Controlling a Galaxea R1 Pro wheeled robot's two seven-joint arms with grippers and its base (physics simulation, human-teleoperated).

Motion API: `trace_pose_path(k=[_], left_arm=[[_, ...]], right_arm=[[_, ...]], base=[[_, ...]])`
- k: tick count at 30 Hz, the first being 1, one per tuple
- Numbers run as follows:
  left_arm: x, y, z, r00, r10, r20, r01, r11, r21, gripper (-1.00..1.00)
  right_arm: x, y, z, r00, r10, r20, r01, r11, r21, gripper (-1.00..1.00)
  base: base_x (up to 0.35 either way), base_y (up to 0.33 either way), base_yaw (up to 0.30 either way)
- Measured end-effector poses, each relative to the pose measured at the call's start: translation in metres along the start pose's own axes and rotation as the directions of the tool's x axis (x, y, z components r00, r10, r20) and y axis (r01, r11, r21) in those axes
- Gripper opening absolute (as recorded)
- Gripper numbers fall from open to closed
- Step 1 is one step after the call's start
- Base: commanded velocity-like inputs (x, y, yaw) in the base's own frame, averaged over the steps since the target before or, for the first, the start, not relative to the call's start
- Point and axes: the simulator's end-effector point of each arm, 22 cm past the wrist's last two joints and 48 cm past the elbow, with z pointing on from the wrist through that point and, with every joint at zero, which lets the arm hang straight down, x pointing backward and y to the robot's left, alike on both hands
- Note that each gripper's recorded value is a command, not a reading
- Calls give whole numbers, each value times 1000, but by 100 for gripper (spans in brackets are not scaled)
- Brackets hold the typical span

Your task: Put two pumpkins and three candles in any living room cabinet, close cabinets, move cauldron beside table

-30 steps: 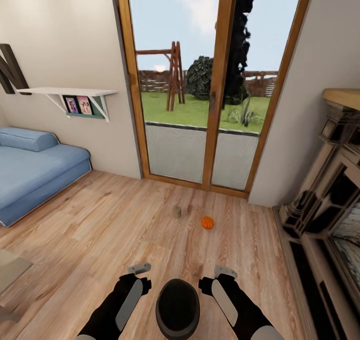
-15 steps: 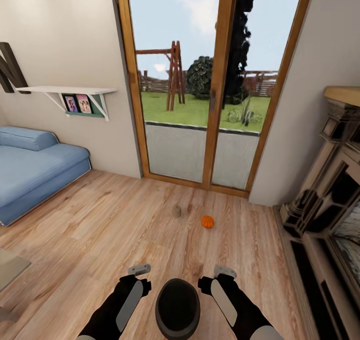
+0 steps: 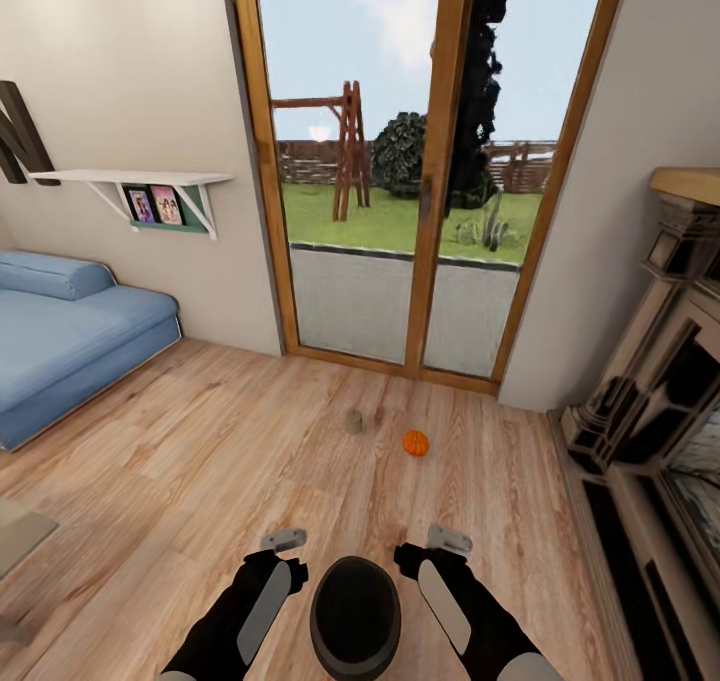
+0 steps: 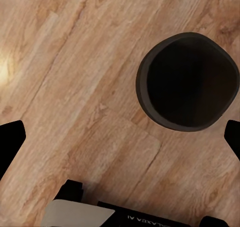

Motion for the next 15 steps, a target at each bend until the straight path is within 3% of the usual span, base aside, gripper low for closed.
trace_pose_path(k=[15], left_arm=[[6, -2, 19, 1000, -1, 0, 1, 1000, 2, 100]], right_arm=[[7, 5, 18, 1000, 19, 4, -19, 1000, -13, 100]], base=[[0, 0, 0]])
